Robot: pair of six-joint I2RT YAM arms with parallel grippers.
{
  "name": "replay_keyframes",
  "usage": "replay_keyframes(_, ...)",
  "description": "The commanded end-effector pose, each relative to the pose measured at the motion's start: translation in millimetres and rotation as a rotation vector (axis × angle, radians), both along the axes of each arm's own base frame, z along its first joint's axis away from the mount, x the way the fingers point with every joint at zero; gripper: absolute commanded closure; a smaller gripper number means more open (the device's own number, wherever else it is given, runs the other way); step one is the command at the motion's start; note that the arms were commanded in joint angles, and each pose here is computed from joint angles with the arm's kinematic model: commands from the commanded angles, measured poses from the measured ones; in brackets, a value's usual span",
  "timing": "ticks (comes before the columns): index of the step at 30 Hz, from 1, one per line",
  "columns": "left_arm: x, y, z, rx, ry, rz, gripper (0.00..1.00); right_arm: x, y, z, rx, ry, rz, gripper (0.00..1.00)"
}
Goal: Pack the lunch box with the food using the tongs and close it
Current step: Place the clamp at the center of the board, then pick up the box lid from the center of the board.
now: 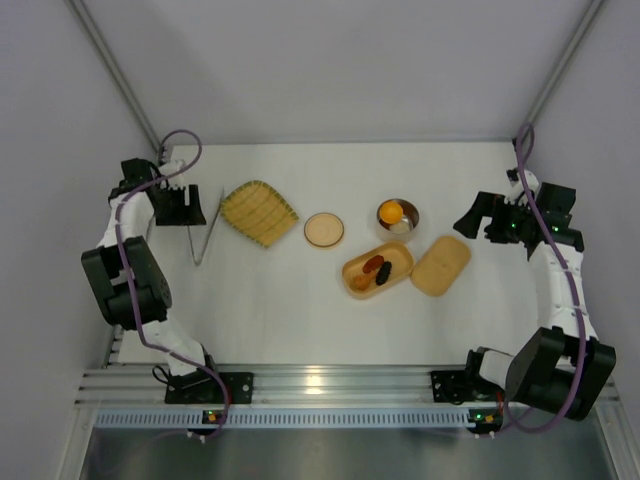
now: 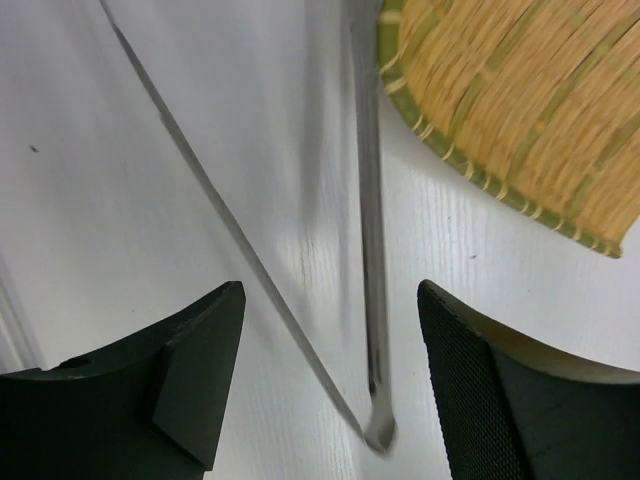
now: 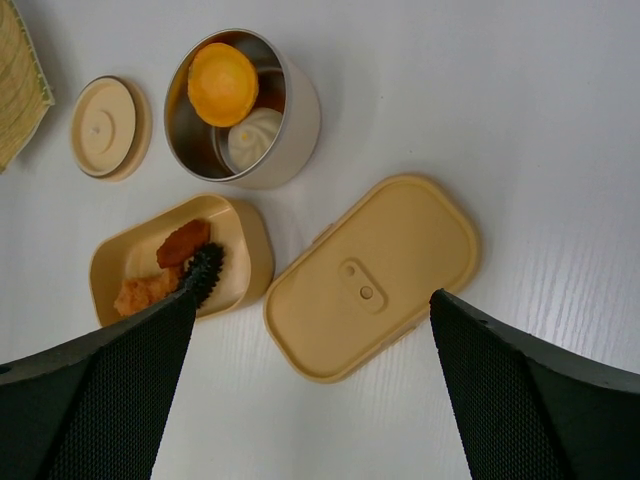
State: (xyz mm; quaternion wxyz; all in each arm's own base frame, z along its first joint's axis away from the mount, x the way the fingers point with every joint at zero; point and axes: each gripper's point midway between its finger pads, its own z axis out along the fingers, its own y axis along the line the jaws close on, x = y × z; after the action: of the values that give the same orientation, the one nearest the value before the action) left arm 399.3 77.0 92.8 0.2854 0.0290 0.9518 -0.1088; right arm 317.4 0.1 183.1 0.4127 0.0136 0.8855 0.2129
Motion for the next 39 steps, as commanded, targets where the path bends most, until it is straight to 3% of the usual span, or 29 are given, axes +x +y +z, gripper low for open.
replay_keyframes(1, 10.1, -6.8, 64.0, -0.006, -0.140, -0.032, 0.25, 1.5, -3.0, 24.2, -0.028, -0.072, 0.018, 0.01)
replay_keyframes(4, 10.7, -10.2, 76.3, -0.023, -0.160, -0.042, 0.16, 0.1, -3.6, 23.5, -0.048, -0.069, 0.034, 0.01)
replay_keyframes(10, 9.8, -6.0, 73.7, -0.010, -0.134, -0.033, 0.17, -3.0, -7.3, 19.3, -0.082, -0.045, 0.045, 0.01)
replay_keyframes(15, 4.7, -30.1, 100.5, -0.079, -0.224, -0.125, 0.18, -3.6, -22.2, -0.2, -0.160, 0.026, 0.038, 0.01)
replay_keyframes(18, -3.3, -67.0, 114.6, -0.128, -0.241, -0.254, 0.18, -7.5, -25.4, -12.2, -0.176, 0.082, 0.058, 0.01)
replay_keyframes(23, -3.7, -132.4, 105.7, -0.053, -0.204, -0.368, 0.22, -8.0, -23.0, -16.4, -0.157, 0.092, 0.059, 0.01)
replay_keyframes(24, -1.9, -167.2, 105.3, -0.050, -0.215, -0.424, 0.24, -8.3, -23.1, -17.0, -0.156, 0.095, 0.057, 0.01)
replay_keyframes(29, 5.9, -244.6, 88.3, 0.033, -0.186, -0.502, 0.37, -11.1, -22.7, -17.3, -0.157, 0.095, 0.051, 0.01)
replay_keyframes(33, 23.4, -274.8, 56.7, 0.094, -0.119, -0.490, 0.46, -13.0, -22.3, -20.7, -0.159, 0.099, 0.050, 0.01)
replay_keyframes(39, 60.3, -309.1, 40.2, 0.091, -0.118, -0.489, 0.49, -12.8, -20.7, -27.7, -0.139, 0.112, 0.050, 0.01)
